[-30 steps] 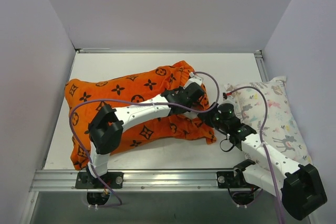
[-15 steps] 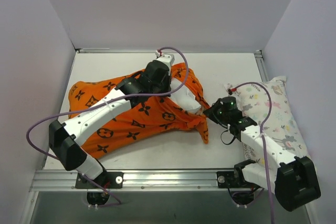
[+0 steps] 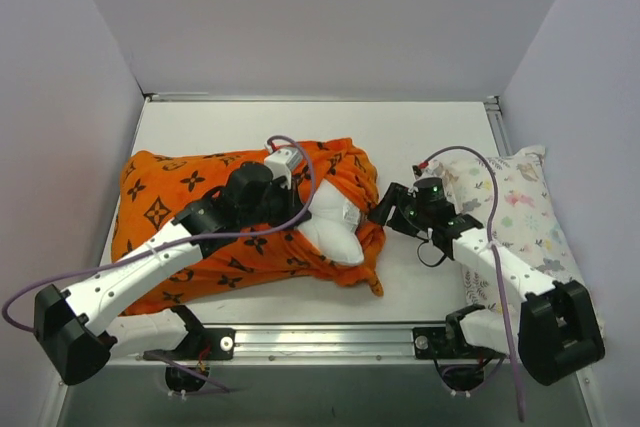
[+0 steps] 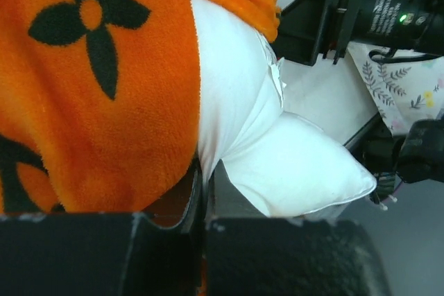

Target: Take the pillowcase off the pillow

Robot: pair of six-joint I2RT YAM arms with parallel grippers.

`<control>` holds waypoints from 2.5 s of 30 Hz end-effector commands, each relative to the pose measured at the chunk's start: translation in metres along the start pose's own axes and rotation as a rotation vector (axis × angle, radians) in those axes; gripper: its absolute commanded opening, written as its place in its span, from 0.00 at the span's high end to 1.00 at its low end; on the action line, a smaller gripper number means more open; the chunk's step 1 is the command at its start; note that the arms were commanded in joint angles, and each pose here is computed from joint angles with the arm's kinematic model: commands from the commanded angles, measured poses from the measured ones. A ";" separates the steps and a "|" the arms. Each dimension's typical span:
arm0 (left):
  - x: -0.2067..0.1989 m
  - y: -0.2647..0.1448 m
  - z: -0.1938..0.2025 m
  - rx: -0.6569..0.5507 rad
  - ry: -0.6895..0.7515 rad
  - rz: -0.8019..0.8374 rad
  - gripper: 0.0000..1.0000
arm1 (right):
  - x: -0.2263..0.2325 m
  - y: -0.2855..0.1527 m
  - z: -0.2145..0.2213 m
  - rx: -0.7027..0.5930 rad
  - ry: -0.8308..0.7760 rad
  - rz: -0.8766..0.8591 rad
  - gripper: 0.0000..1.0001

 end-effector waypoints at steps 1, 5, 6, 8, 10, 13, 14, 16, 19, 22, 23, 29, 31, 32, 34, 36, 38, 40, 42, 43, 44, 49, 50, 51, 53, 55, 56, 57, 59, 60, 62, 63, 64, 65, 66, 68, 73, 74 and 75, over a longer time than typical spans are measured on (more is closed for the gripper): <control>-0.007 -0.008 0.004 -0.087 -0.036 0.091 1.00 | 0.017 -0.026 -0.021 -0.099 -0.131 -0.026 0.40; -0.003 -0.004 0.013 -0.103 -0.060 0.089 1.00 | 0.035 -0.053 -0.019 -0.153 -0.214 -0.038 0.34; -0.003 -0.002 0.014 -0.099 -0.061 0.087 1.00 | 0.037 -0.058 -0.018 -0.166 -0.231 -0.038 0.31; -0.005 -0.001 0.015 -0.096 -0.056 0.089 1.00 | 0.049 -0.070 -0.017 -0.200 -0.278 -0.094 0.29; -0.008 0.001 0.015 -0.090 -0.050 0.095 1.00 | 0.056 -0.075 -0.015 -0.231 -0.322 -0.144 0.23; -0.013 0.004 0.015 -0.077 -0.042 0.099 1.00 | 0.074 -0.072 -0.013 -0.231 -0.407 -0.194 0.18; -0.015 0.004 0.015 -0.073 -0.038 0.103 1.00 | 0.078 -0.070 -0.013 -0.225 -0.444 -0.195 0.17; -0.019 0.005 0.017 -0.063 -0.026 0.103 1.00 | 0.090 -0.060 -0.013 -0.206 -0.480 -0.185 0.16; -0.028 0.003 0.017 -0.055 -0.014 0.116 1.00 | 0.099 -0.034 -0.020 -0.177 -0.495 -0.131 0.19; -0.036 -0.002 0.014 -0.056 0.003 0.120 1.00 | 0.098 -0.010 -0.038 -0.181 -0.474 0.012 0.37; -0.040 -0.004 0.019 -0.036 0.020 0.125 1.00 | 0.090 -0.007 -0.041 -0.170 -0.461 0.074 0.47; -0.053 -0.024 0.031 -0.013 0.042 0.167 1.00 | 0.049 0.017 -0.093 -0.188 -0.225 0.236 0.84; -0.058 -0.031 0.038 -0.006 0.055 0.190 1.00 | 0.041 0.032 -0.094 -0.155 -0.226 0.274 0.86; -0.058 -0.034 0.038 -0.014 0.052 0.189 1.00 | 0.036 0.035 -0.099 -0.153 -0.208 0.290 0.86; -0.063 -0.045 0.039 -0.030 0.058 0.218 1.00 | 0.029 0.049 -0.099 -0.121 -0.186 0.292 0.87; -0.068 -0.058 0.038 -0.051 0.056 0.253 1.00 | 0.021 0.058 -0.105 -0.116 -0.138 0.276 0.87; -0.071 -0.066 0.036 -0.079 0.060 0.259 1.00 | 0.022 0.073 -0.105 -0.085 -0.091 0.188 0.87; -0.074 -0.077 0.036 -0.092 0.066 0.272 1.00 | 0.015 0.083 -0.113 -0.092 -0.014 0.129 0.87; -0.077 -0.087 0.031 -0.107 0.066 0.291 1.00 | 0.017 0.087 -0.120 -0.076 0.052 0.036 0.87; -0.077 -0.090 0.033 -0.092 0.071 0.289 1.00 | 0.017 0.091 -0.125 -0.072 0.068 0.014 0.87; -0.080 -0.097 0.029 -0.100 0.072 0.294 1.00 | 0.022 0.092 -0.130 -0.065 0.068 -0.032 0.88; -0.082 -0.107 0.031 -0.075 0.089 0.311 1.00 | 0.031 0.094 -0.155 -0.094 0.106 -0.130 0.88; -0.085 -0.109 0.032 -0.063 0.094 0.334 1.00 | 0.034 0.094 -0.162 -0.104 0.115 -0.150 0.88; -0.086 -0.110 0.031 -0.062 0.096 0.342 1.00 | 0.036 0.094 -0.164 -0.094 0.124 -0.182 0.88; -0.093 -0.114 0.036 -0.027 0.108 0.393 1.00 | 0.038 0.098 -0.176 -0.114 0.158 -0.229 0.88; -0.098 -0.116 0.038 -0.005 0.120 0.434 1.00 | 0.041 0.101 -0.183 -0.125 0.168 -0.282 0.88; -0.102 -0.116 0.043 0.027 0.129 0.461 1.00 | 0.047 0.100 -0.188 -0.130 0.180 -0.310 0.88; -0.103 -0.117 0.044 0.035 0.133 0.472 1.00 | 0.049 0.100 -0.191 -0.134 0.184 -0.327 0.88; -0.107 -0.118 0.047 0.050 0.138 0.490 1.00 | 0.054 0.101 -0.197 -0.148 0.179 -0.363 0.88; -0.109 -0.117 0.049 0.061 0.141 0.495 1.00 | 0.059 0.100 -0.203 -0.157 0.185 -0.378 0.88; -0.112 -0.120 0.053 0.075 0.149 0.501 1.00 | 0.058 0.104 -0.207 -0.157 0.207 -0.380 0.88; -0.113 -0.122 0.054 0.073 0.151 0.503 1.00 | 0.056 0.104 -0.211 -0.161 0.223 -0.380 0.88; -0.113 -0.123 0.056 0.082 0.155 0.500 1.00 | 0.057 0.107 -0.214 -0.163 0.225 -0.388 0.88; -0.113 -0.124 0.057 0.084 0.155 0.502 1.00 | 0.059 0.108 -0.216 -0.160 0.225 -0.396 0.87; -0.113 -0.123 0.058 0.089 0.157 0.505 1.00 | 0.058 0.111 -0.217 -0.154 0.235 -0.397 0.86; -0.117 -0.123 0.062 0.110 0.163 0.520 1.00 | 0.066 0.110 -0.225 -0.155 0.229 -0.436 0.84; -0.118 -0.109 0.054 0.054 0.183 0.437 1.00 | 0.086 0.113 -0.217 -0.108 0.192 -0.475 0.79; -0.118 -0.102 0.052 0.046 0.188 0.412 1.00 | 0.088 0.114 -0.210 -0.087 0.173 -0.462 0.78; -0.118 -0.097 0.042 -0.007 0.182 0.377 1.00 | 0.092 0.110 -0.204 -0.077 0.151 -0.460 0.76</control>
Point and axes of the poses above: each gripper's point midway between its finger pads, its own y axis out along the fingers, its own x axis along the line the jaws close on, z = x × y, the point moved 5 cm from there along -y, back along the fingers
